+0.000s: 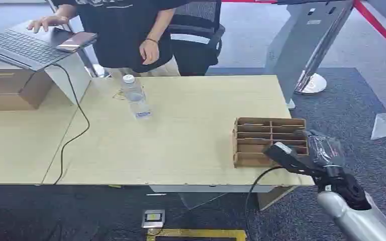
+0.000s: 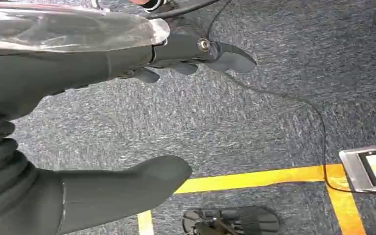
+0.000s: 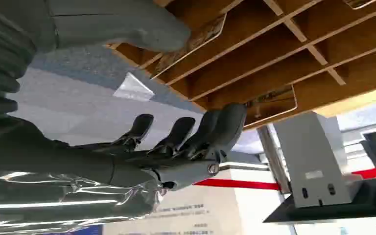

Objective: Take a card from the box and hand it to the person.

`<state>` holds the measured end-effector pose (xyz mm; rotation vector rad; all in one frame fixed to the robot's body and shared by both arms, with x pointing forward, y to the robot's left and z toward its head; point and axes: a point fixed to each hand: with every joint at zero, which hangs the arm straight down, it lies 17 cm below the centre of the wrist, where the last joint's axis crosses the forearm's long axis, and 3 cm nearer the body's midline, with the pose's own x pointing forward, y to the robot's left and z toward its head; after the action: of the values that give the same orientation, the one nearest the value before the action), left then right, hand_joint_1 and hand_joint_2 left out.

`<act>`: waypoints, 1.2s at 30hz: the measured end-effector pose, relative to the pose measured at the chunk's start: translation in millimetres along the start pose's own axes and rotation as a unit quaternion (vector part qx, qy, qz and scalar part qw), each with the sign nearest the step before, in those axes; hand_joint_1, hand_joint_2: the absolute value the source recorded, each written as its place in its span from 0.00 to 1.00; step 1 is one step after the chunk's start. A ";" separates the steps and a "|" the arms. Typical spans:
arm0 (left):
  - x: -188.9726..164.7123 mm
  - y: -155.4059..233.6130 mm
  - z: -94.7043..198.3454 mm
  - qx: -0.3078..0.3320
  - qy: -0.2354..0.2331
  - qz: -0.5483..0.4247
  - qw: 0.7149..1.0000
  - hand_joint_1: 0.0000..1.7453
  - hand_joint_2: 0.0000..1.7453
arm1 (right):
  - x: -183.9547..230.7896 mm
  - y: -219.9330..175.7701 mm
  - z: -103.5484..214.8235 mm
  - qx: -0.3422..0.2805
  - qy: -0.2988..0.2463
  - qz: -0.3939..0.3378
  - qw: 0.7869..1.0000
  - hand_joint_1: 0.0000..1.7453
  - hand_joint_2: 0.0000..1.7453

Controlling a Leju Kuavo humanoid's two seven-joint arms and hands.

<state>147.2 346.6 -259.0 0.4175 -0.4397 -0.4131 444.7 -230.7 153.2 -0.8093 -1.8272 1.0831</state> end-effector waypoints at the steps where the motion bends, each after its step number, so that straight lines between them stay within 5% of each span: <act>1: -0.1 0.0 0.0 0.000 0.000 0.001 1.000 0.00 1.00 | 0.3 1.0 0.1 0.001 0.000 0.000 1.000 0.43 1.00; 36: -0.9 0.7 -0.1 0.002 0.003 0.004 1.000 0.00 1.00 | -2.5 16.2 -1.5 0.025 0.002 0.023 0.999 0.46 1.00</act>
<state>146.8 347.6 -259.0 0.4204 -0.4366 -0.4033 448.9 -225.5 138.2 -0.8270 -1.7783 1.1503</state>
